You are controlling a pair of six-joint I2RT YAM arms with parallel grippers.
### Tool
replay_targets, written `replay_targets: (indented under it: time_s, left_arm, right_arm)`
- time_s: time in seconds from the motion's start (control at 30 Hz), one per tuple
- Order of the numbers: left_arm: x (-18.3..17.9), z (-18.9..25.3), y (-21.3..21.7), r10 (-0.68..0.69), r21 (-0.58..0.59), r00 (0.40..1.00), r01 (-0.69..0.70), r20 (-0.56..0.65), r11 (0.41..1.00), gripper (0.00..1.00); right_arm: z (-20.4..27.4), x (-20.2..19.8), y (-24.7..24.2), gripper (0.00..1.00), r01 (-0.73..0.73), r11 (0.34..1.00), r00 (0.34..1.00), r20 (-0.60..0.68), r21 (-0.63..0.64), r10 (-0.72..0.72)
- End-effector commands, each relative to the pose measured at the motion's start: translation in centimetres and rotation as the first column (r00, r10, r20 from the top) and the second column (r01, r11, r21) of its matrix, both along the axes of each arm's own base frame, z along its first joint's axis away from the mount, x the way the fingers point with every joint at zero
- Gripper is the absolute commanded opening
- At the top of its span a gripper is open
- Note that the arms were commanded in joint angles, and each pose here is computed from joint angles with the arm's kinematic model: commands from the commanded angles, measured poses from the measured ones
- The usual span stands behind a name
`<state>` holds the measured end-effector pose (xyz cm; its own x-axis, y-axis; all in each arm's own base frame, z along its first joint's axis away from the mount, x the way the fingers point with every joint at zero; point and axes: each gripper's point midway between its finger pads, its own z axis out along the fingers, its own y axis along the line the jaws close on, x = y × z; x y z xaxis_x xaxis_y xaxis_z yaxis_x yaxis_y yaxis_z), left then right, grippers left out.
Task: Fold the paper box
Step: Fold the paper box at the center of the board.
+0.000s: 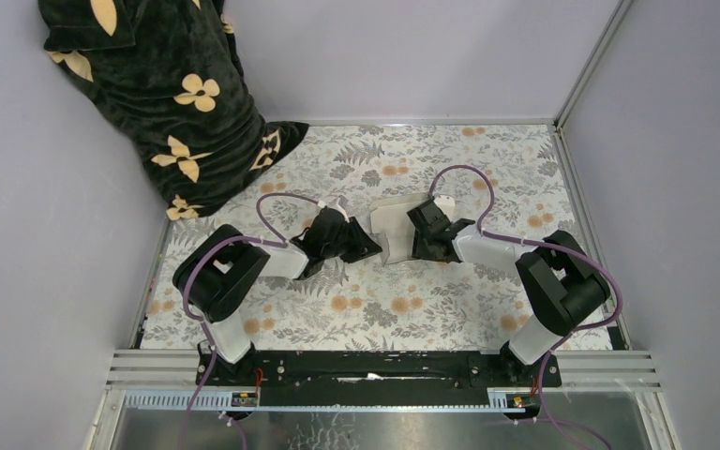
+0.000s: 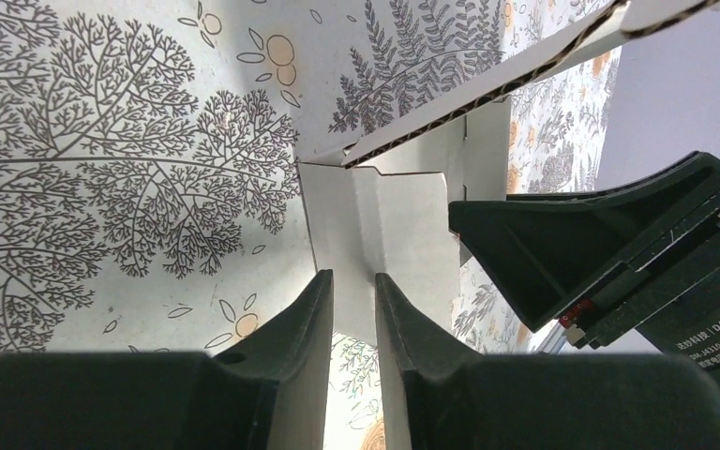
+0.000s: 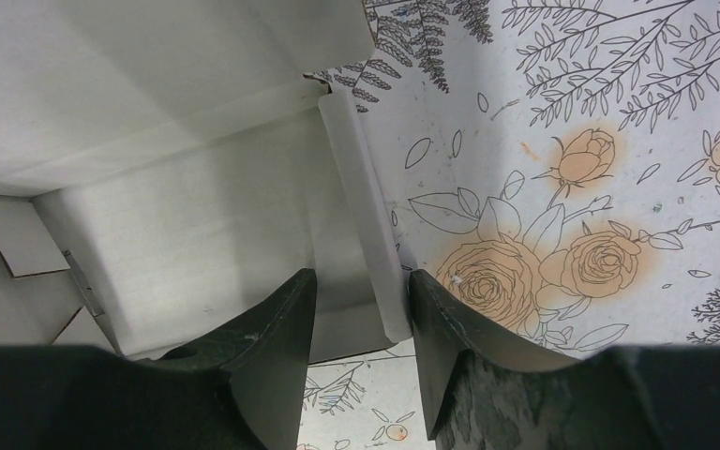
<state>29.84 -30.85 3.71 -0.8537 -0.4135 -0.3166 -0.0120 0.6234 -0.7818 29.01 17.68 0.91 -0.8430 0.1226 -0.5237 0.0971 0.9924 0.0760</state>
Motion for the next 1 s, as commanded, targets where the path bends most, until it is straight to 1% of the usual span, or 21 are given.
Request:
replay_targets:
  time_s: [0.0,0.1,0.23,0.27,0.63,0.97]
  left_arm:
    - [0.9,1.0,-0.5,0.002,0.017,0.999,-0.003,0.052,1.0,0.29]
    - [1.0,1.2,-0.5,0.003,0.02,0.999,-0.004,0.054,1.0,0.32]
    - [1.1,1.5,-0.6,0.004,0.031,0.998,-0.006,0.061,0.999,0.43]
    - [1.1,1.5,-0.6,0.006,0.034,0.998,-0.008,0.061,0.999,0.44]
    - [1.2,2.4,-1.0,0.018,0.005,0.997,-0.019,0.078,1.0,0.49]
    - [1.3,3.5,-1.7,0.019,-0.06,0.995,-0.013,0.094,0.998,0.49]
  right_arm:
    - [-3.6,-3.9,-1.0,0.48,-0.034,0.997,0.986,-0.167,-0.064,0.023]
    - [-3.6,-3.9,-1.0,0.48,-0.038,0.997,0.985,-0.168,-0.065,0.027]
    - [-3.7,-4.0,-1.0,0.48,-0.04,0.997,0.985,-0.169,-0.064,0.028]
    - [-3.7,-4.0,-1.0,0.48,-0.042,0.997,0.985,-0.172,-0.063,0.031]
    - [-3.7,-4.0,-0.9,0.48,-0.046,0.997,0.985,-0.169,-0.057,0.036]
    - [-3.8,-3.9,-0.8,0.48,-0.049,0.997,0.984,-0.172,-0.056,0.038]
